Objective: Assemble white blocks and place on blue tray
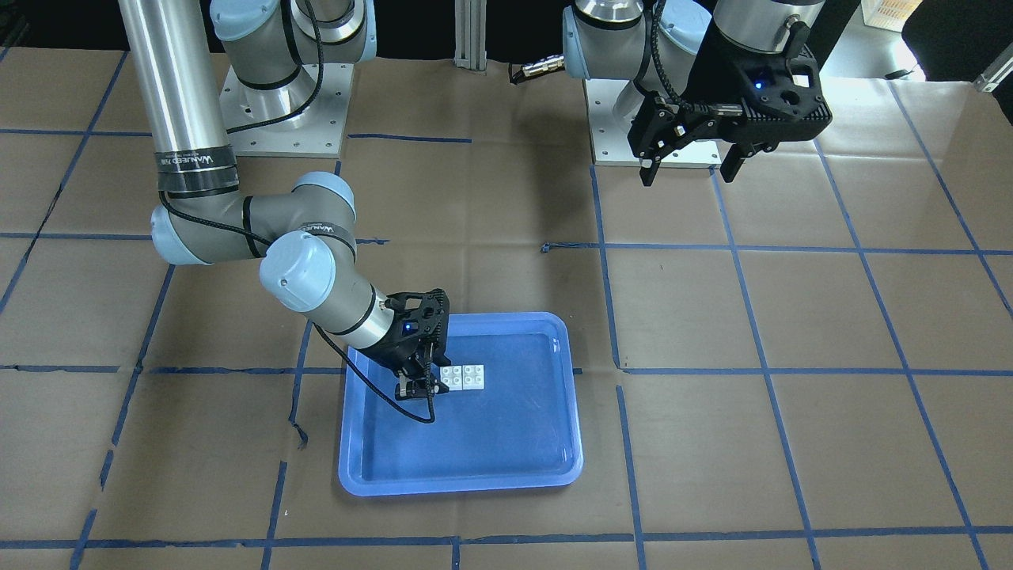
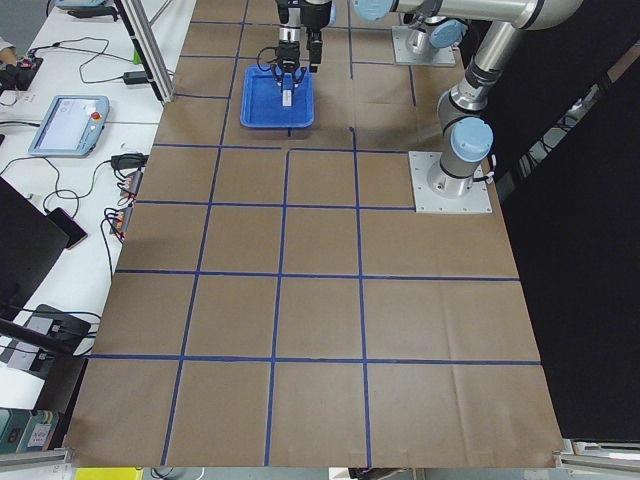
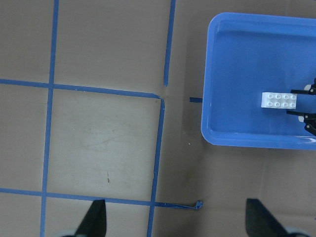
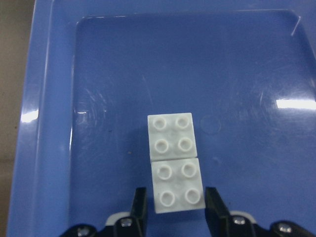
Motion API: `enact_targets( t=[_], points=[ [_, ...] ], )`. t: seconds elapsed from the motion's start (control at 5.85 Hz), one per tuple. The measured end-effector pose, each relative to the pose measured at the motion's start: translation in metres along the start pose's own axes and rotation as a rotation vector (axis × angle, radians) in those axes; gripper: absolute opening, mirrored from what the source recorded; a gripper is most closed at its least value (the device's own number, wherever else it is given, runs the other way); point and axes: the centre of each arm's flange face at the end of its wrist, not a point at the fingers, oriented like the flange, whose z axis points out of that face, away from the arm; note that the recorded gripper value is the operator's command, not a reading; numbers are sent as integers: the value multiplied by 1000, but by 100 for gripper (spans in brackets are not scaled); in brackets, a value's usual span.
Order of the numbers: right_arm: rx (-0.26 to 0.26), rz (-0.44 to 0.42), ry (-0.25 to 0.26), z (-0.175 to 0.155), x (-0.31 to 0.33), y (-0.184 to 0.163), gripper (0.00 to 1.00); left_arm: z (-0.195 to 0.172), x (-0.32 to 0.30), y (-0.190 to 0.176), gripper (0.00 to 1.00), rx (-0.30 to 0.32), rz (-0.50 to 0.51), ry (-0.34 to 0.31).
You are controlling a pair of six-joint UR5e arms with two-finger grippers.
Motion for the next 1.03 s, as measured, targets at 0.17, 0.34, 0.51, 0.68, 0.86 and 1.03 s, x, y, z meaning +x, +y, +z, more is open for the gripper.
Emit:
enact_targets(
  t=[0.17, 0.34, 0.51, 0.68, 0.86, 1.03],
  points=[
    [1, 7, 0, 0, 0, 0, 100, 0, 0, 0, 100, 1, 0, 0],
    [-1, 31, 4, -2, 1, -1, 100, 0, 0, 0, 100, 1, 1, 0],
    [-11, 91, 19, -11, 2, -3, 100, -1, 0, 0, 100, 1, 1, 0],
    [-46, 168, 46, -29, 3, -5, 100, -1, 0, 0, 100, 1, 1, 0],
    [-102, 253, 52, -58, 2, -10, 100, -1, 1, 0, 100, 1, 1, 0],
    [-154, 357, 48, -91, 4, -17, 100, -1, 1, 0, 100, 1, 1, 0]
  ],
)
